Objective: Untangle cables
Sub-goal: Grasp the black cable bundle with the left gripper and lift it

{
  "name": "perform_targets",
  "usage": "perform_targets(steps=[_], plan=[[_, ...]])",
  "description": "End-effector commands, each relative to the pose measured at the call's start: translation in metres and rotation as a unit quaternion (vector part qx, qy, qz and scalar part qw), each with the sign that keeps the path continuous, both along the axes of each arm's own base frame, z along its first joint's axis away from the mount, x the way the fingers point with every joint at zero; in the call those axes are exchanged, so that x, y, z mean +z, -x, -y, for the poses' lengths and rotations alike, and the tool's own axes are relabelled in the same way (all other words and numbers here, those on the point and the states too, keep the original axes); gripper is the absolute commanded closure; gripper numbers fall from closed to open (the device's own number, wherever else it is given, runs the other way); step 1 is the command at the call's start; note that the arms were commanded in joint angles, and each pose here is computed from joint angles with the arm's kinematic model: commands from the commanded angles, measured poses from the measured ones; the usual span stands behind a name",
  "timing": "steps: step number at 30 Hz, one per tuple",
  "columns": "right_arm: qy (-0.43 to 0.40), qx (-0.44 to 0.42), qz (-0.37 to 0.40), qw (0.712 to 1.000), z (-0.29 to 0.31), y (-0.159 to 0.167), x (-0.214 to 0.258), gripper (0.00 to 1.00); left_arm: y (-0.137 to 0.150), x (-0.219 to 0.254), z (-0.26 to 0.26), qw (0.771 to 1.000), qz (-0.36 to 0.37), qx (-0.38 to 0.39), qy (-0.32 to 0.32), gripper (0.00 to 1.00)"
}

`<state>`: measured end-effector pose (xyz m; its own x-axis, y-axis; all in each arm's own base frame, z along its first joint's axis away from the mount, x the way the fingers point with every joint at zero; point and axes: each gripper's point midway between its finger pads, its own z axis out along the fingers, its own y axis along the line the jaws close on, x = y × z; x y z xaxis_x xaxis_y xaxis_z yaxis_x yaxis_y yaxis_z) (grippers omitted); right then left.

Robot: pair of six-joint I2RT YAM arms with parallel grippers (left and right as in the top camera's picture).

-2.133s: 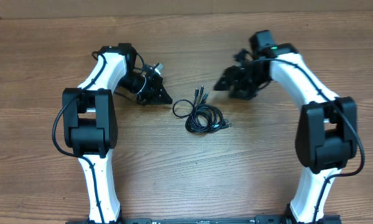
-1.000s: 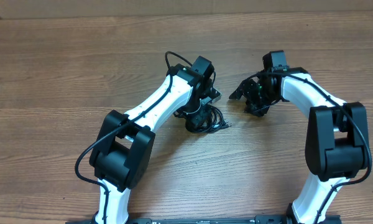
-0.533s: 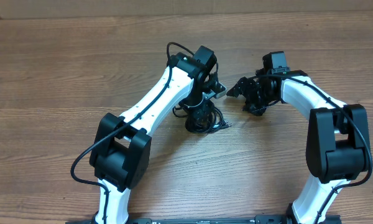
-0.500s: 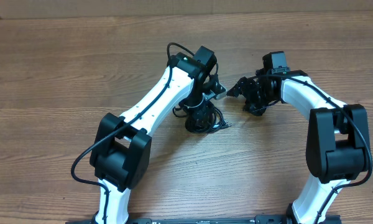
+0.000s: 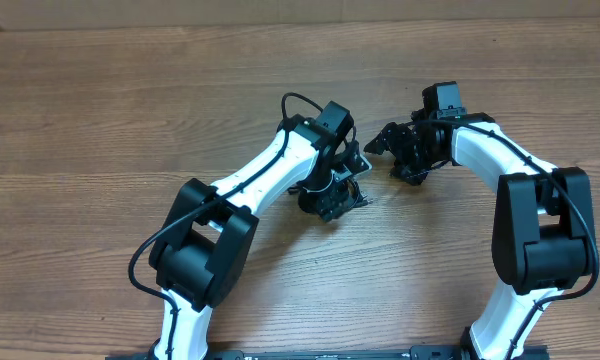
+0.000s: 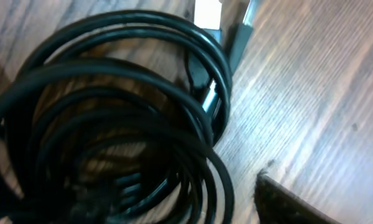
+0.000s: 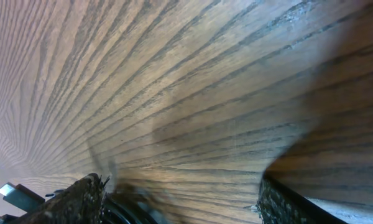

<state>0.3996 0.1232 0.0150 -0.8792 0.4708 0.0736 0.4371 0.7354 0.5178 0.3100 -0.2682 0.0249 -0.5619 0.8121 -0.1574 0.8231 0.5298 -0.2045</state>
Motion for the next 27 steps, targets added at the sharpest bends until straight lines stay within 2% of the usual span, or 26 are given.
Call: perform_targets(steps=[1,3,8,14,19,22,27], plan=[[0.067,-0.008,-0.053,0.996,0.02,0.024,-0.048,0.22,0.004,-0.009,-0.002,1.0,-0.008,0.0,-0.002,0.43],[0.067,-0.008,-0.053,0.996,0.02,0.024,-0.048,0.22,0.003,-0.009,-0.001,1.0,-0.006,0.0,-0.002,0.45],[0.067,-0.008,-0.055,0.996,0.02,0.025,-0.048,0.22,0.002,-0.012,0.0,1.0,-0.006,0.002,-0.001,0.56],[0.066,-0.008,-0.055,0.996,0.02,0.025,-0.048,0.22,0.004,-0.021,-0.001,1.0,-0.005,0.002,-0.001,0.58],[0.065,-0.014,-0.056,0.996,0.02,0.024,-0.048,0.22,0.009,-0.033,-0.005,1.0,-0.006,0.002,-0.004,0.69],[0.065,-0.014,-0.053,0.996,0.02,0.023,-0.048,0.22,0.011,-0.036,-0.007,1.0,-0.01,0.002,-0.006,0.8],[0.065,-0.014,-0.056,0.996,0.02,0.024,-0.048,0.22,0.011,-0.036,-0.007,1.0,-0.01,0.002,-0.005,0.79]])
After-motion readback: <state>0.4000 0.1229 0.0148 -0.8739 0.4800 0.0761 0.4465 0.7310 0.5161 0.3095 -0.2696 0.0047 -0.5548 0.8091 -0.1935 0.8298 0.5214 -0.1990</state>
